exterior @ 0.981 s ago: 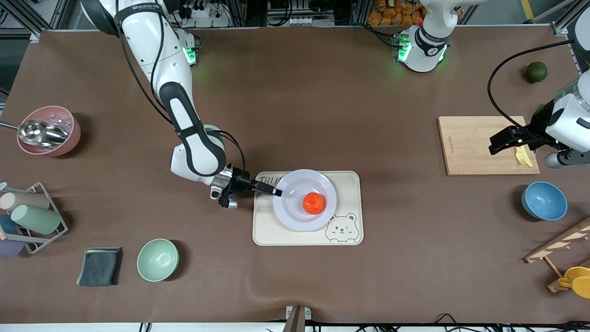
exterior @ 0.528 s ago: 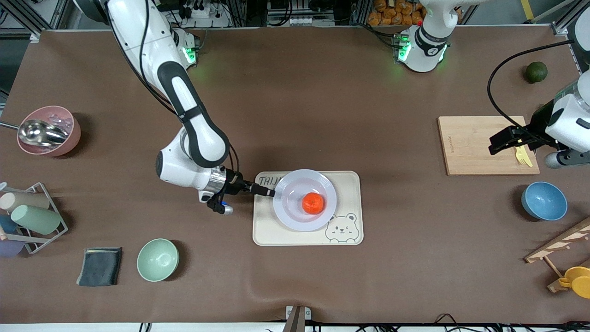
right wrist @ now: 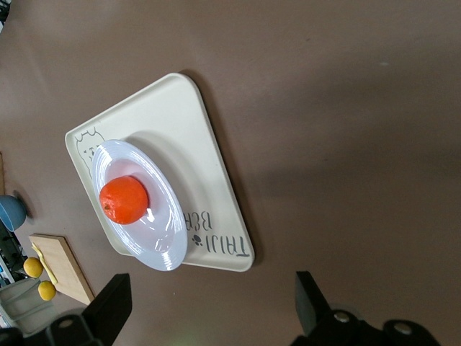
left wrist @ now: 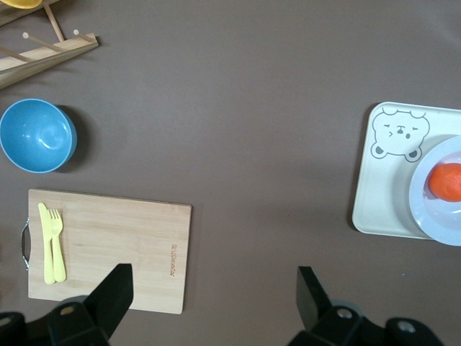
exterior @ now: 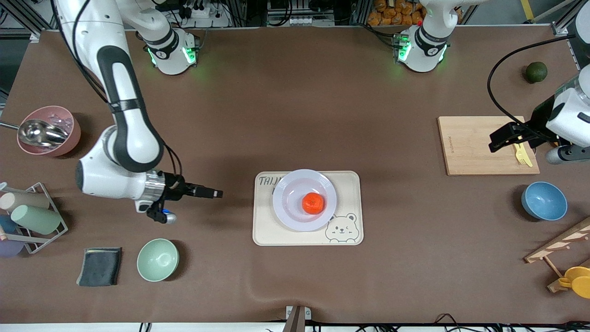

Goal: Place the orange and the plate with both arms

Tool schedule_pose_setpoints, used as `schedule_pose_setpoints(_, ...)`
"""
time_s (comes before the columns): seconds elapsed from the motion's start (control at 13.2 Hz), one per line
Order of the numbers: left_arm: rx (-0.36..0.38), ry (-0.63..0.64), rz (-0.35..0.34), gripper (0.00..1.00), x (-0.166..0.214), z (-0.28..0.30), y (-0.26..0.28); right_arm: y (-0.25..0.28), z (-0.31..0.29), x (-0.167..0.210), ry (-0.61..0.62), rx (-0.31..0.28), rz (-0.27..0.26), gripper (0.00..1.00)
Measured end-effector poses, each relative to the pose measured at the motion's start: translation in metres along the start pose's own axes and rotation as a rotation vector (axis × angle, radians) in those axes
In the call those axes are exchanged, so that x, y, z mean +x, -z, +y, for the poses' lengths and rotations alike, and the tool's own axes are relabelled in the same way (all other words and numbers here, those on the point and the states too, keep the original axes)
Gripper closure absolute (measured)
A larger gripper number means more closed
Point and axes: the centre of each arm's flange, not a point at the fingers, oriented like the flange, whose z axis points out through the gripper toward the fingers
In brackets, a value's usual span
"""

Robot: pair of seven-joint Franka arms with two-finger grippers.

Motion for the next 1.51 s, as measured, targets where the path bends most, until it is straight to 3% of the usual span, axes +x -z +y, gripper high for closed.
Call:
schedule_pose_setpoints(0.23, -0.001, -0.007, 0.009, 0.00, -0.003, 0.004, 0.005, 0.045, 0.031, 0.008, -0.025, -0.028, 0.009, 0.00)
schedule_pose_setpoints(0.38, 0.000, -0.008, 0.015, 0.00, -0.006, 0.004, 0.010, 0.082, 0.054, 0.015, 0.005, -0.084, 0.029, 0.00)
schedule_pose_setpoints(0.6, 0.003, -0.008, 0.023, 0.00, -0.013, 0.004, 0.015, 0.138, 0.089, 0.019, 0.045, -0.126, 0.002, 0.00)
schedule_pose_setpoints(0.91, 0.004, -0.008, 0.034, 0.00, -0.018, 0.004, 0.021, 0.225, 0.119, 0.018, 0.084, -0.284, 0.028, 0.00)
schedule_pose_setpoints(1.13, 0.004, -0.006, 0.036, 0.00, -0.018, 0.003, 0.022, 0.261, 0.108, 0.003, 0.177, -0.395, 0.032, 0.00)
schedule_pose_setpoints(1.36, 0.005, 0.000, 0.036, 0.00, -0.018, 0.000, 0.021, 0.302, 0.076, -0.026, 0.260, -0.426, 0.074, 0.00)
schedule_pose_setpoints(1.51, 0.005, 0.005, 0.036, 0.00, -0.017, -0.003, 0.021, 0.327, 0.059, -0.053, 0.287, -0.451, 0.074, 0.00)
